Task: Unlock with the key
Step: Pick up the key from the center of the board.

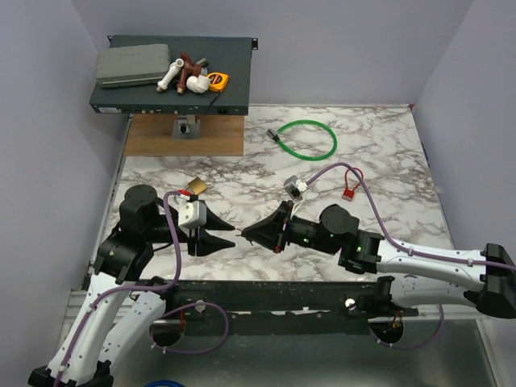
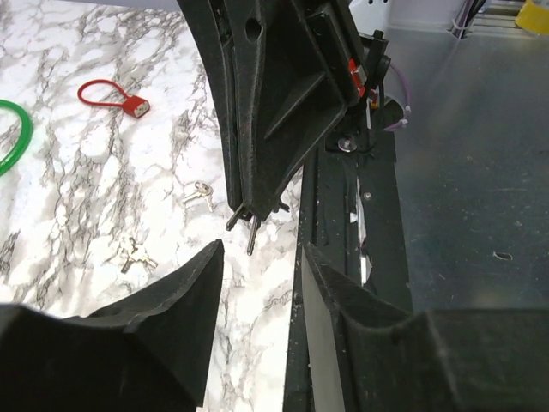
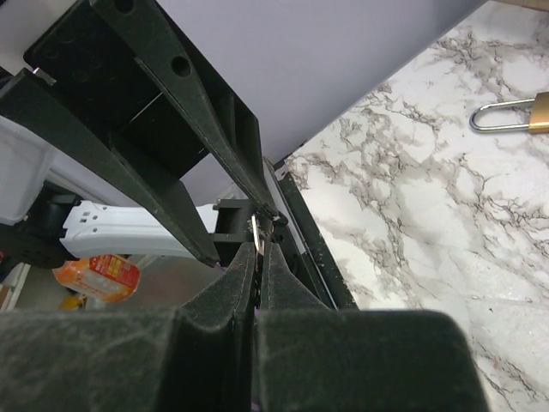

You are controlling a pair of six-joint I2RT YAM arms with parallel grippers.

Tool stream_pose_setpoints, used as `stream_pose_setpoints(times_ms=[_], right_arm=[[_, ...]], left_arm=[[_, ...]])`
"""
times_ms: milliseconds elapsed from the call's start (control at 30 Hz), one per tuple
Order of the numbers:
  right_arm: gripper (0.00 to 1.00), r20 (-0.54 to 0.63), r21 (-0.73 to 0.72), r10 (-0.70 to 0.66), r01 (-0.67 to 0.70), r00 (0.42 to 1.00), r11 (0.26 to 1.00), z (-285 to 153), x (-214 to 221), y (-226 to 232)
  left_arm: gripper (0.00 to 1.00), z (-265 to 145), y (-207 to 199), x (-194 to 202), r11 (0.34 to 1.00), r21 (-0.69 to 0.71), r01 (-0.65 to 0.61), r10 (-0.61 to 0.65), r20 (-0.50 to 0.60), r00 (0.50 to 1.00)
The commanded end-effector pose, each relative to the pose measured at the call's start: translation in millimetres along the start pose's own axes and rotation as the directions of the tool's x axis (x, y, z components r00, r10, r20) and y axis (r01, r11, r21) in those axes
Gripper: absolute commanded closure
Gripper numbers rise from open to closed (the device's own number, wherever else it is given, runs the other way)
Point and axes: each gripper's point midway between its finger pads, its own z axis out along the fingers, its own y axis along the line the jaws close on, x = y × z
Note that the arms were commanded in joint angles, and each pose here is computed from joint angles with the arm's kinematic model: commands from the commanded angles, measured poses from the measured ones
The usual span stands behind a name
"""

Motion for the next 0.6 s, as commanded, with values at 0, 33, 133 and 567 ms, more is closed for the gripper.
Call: stream_pose_setpoints(times_ms=[0, 33, 133, 567], right_arm=[[0.99, 0.055, -0.03, -0.009, 0.011, 0.998, 0.999, -1, -18, 10], [0.99, 0.055, -0.034, -0.009, 0.011, 0.998, 0.999, -1, -18, 11], [0.99, 0.063, -0.044, -0.008, 0.011, 0.998, 0.999, 1, -20, 13], [0.99, 0.089, -0.078, 0.004, 0.003, 0.996, 0.997, 12, -24, 19]], left_arm=[[0.58, 2, 3, 2, 1.0, 0.0, -0.008, 0.008, 0.002, 1.0], [0.58, 2, 2, 1, 1.0, 0.004, -0.004, 0.004, 0.006, 1.0], [0.58, 3, 2, -1, 1.0, 0.007, 0.002, -0.002, 0.013, 1.0], [0.74, 3, 0, -3, 1.0, 0.021, 0.005, -0.006, 0.024, 1.0]])
